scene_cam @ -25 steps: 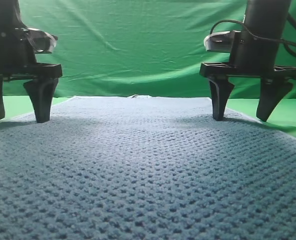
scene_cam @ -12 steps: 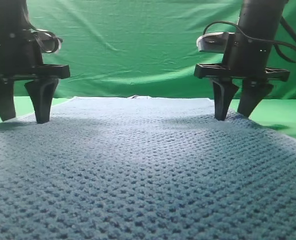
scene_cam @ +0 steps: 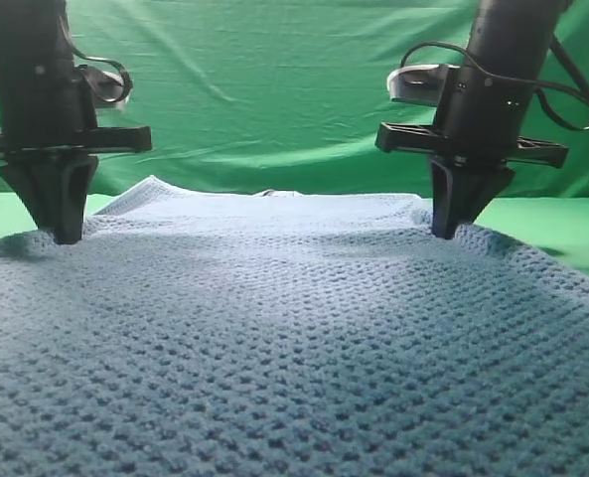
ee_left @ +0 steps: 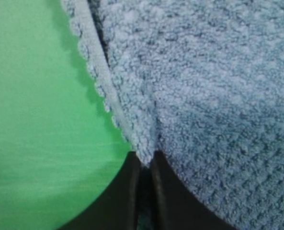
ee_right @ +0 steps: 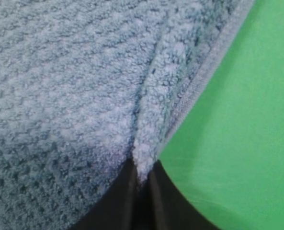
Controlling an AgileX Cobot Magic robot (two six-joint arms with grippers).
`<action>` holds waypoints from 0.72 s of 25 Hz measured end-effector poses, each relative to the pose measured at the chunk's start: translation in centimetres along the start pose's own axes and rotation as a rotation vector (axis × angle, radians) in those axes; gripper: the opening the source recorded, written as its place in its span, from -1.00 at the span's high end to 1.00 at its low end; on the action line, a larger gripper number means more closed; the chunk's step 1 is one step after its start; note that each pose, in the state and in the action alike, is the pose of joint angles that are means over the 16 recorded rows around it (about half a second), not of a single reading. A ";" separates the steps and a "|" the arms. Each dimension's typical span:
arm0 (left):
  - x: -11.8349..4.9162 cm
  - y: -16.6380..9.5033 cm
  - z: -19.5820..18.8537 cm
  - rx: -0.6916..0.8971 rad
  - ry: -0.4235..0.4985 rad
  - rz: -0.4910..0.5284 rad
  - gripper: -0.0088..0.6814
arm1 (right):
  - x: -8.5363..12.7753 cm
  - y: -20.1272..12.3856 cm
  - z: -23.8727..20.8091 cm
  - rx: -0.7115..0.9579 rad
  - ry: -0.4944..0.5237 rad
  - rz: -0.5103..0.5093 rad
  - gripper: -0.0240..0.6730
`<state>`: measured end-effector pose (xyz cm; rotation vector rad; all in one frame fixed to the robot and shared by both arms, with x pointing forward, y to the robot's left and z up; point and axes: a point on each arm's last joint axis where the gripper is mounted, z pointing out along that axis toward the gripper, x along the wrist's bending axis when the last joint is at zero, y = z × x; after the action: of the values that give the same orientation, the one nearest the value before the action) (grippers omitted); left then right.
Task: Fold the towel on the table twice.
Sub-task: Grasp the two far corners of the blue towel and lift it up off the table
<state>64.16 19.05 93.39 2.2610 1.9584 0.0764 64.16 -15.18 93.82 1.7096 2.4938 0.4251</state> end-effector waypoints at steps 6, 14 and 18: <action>-0.3 2.9 -5.2 -0.135 0.011 0.017 0.97 | 0.4 3.7 -4.8 -0.119 -0.021 -0.034 0.93; -0.5 6.2 -18.7 -0.549 0.046 0.039 0.97 | 1.2 9.2 -16.8 -0.491 -0.083 -0.082 0.93; -0.5 6.1 -24.6 -0.731 0.061 0.035 0.97 | 1.1 10.3 -21.7 -0.659 -0.116 -0.089 0.93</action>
<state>66.76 19.67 118.58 1.8067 1.5494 0.7379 68.04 -14.56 117.54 1.3052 2.0078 0.9717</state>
